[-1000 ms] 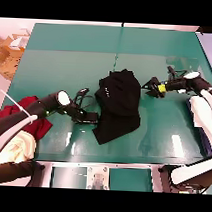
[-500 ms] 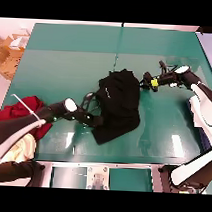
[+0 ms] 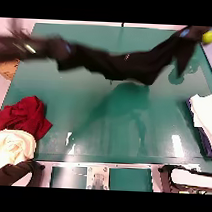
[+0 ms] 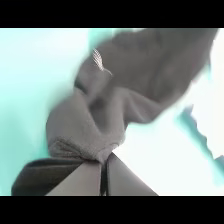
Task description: Fold the shirts.
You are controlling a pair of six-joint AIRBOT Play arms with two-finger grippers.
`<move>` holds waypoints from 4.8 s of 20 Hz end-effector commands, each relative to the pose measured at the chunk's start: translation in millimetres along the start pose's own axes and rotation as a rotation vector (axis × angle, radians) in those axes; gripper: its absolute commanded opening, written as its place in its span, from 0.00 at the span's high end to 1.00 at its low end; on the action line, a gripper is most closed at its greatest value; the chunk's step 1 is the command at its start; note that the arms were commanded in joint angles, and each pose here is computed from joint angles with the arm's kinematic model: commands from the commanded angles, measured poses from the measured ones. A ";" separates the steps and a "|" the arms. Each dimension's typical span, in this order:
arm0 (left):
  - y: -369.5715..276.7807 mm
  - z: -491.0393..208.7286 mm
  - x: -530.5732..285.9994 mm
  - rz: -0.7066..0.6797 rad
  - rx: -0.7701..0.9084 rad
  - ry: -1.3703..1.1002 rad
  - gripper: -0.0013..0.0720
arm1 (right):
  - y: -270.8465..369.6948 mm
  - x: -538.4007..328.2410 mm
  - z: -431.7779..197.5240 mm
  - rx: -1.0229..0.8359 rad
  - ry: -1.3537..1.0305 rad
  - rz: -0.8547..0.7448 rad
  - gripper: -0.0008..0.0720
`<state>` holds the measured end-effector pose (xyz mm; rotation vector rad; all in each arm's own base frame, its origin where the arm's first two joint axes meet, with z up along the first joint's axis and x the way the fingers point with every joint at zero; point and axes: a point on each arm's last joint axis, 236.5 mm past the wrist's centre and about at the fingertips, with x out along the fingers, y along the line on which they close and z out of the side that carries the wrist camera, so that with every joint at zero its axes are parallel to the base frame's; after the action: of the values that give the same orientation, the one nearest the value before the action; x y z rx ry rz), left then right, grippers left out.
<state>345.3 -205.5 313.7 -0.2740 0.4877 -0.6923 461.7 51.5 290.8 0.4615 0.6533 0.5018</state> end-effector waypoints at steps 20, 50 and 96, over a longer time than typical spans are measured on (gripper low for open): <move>182.1 -185.4 76.5 0.399 -0.085 0.547 0.95 | -88.0 165.3 -240.4 0.240 0.282 -0.155 0.97; 207.0 -237.2 88.6 0.408 -0.075 0.732 0.95 | -92.6 89.6 -412.0 0.668 0.556 -0.149 0.97; 282.2 -87.6 222.0 0.478 -0.015 0.114 0.95 | -272.0 166.1 -118.2 0.526 -0.018 -0.173 0.97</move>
<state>585.5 -149.5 55.7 -0.0939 0.6970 -0.2436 555.4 -39.5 -5.6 0.8889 0.7941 0.1250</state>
